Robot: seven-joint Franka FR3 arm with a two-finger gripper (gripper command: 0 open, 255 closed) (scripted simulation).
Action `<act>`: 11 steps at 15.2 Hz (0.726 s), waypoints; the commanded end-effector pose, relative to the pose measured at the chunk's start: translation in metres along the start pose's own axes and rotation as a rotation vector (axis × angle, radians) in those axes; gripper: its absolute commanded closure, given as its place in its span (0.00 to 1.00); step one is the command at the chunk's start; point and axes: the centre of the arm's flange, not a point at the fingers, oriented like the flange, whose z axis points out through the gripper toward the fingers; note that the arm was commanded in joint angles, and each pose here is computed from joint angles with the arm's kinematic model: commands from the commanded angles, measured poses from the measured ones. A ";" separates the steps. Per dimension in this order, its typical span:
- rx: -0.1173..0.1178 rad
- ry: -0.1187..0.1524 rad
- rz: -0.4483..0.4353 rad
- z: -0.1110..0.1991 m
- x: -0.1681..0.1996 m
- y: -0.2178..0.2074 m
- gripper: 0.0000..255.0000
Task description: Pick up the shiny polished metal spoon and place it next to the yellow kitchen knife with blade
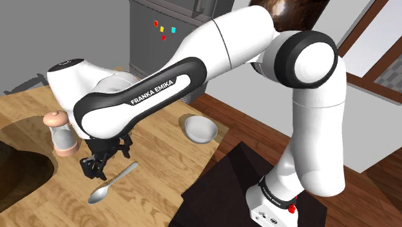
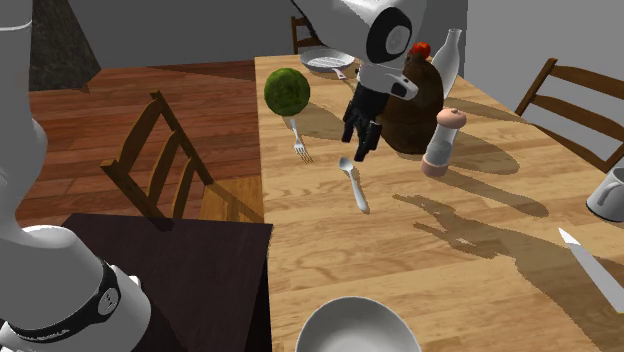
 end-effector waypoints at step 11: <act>-0.004 -0.021 -0.030 0.061 0.057 -0.076 0.00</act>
